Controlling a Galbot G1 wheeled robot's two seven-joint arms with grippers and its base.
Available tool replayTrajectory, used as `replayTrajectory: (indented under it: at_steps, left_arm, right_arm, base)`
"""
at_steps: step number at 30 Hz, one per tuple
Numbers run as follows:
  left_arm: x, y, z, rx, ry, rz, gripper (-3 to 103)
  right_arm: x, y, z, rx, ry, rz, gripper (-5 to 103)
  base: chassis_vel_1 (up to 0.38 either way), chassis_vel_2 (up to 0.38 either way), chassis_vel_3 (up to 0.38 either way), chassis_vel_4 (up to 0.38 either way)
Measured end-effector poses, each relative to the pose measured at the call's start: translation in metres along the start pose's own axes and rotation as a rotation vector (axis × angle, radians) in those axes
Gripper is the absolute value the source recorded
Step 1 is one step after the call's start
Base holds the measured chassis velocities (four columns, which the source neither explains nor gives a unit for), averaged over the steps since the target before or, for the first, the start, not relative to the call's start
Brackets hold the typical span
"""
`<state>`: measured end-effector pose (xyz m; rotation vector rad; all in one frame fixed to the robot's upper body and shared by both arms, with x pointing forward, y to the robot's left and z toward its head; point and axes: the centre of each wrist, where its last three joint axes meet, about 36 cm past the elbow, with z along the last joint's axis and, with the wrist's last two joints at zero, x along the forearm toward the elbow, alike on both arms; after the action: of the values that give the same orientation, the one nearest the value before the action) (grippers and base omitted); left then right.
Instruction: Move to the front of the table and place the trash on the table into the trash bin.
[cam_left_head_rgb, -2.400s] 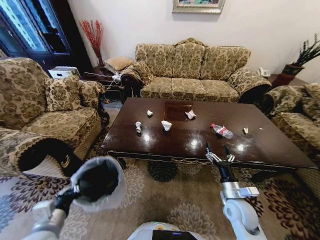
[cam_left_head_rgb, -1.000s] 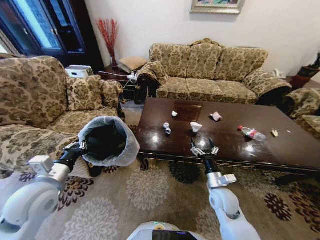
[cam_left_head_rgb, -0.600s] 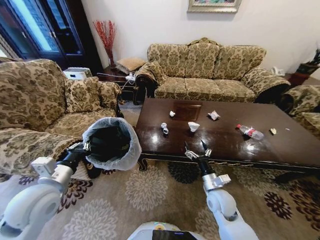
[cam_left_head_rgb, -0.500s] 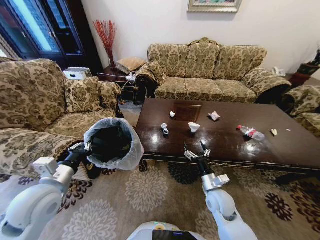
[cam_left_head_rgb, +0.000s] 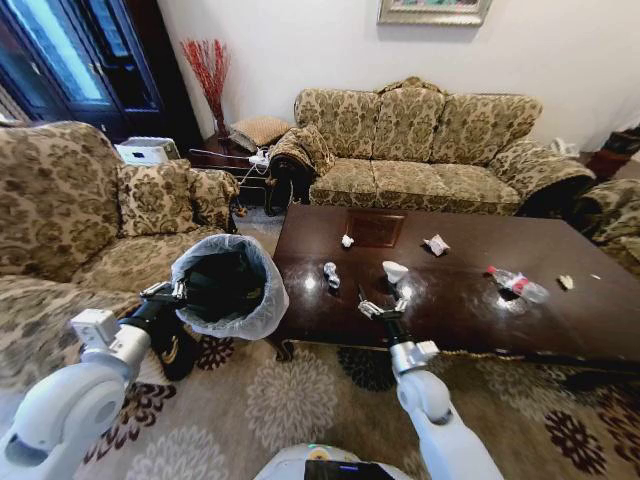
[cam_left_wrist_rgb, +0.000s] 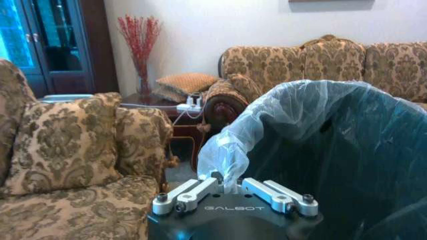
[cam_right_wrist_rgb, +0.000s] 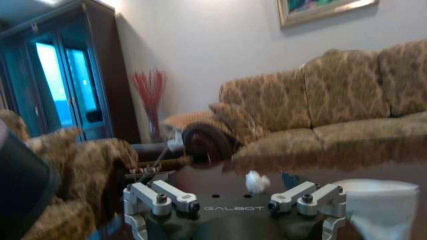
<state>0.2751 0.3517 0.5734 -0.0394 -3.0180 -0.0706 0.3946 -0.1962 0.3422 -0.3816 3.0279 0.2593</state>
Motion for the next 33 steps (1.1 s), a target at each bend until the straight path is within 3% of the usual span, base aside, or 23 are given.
replayTrajectory:
  at_steps: [9,16,32,33]
  left_arm:
    - [-0.001,-0.002,0.000,-0.012,0.008,0.014,1]
    - [-0.006,-0.004,0.005,-0.003,-0.008,0.027,1]
    - [-0.017,-0.003,0.012,0.016,0.005,0.053,1]
    - [-0.017,-0.003,0.013,0.017,0.006,0.053,1]
  right_arm:
    - [-0.053,0.028,0.045,-0.033,0.083,-0.033,100]
    - [-0.077,0.048,0.065,-0.100,0.140,-0.014,100]
    - [-0.113,0.069,0.077,-0.100,0.161,0.003,103]
    - [-0.117,0.070,0.077,-0.096,0.161,0.005,100]
  base:
    - [0.040,-0.012,-0.015,0.024]
    - [0.000,0.000,0.000,0.000]
    - [0.000,0.000,0.000,0.000]
    - [0.000,0.000,0.000,0.000]
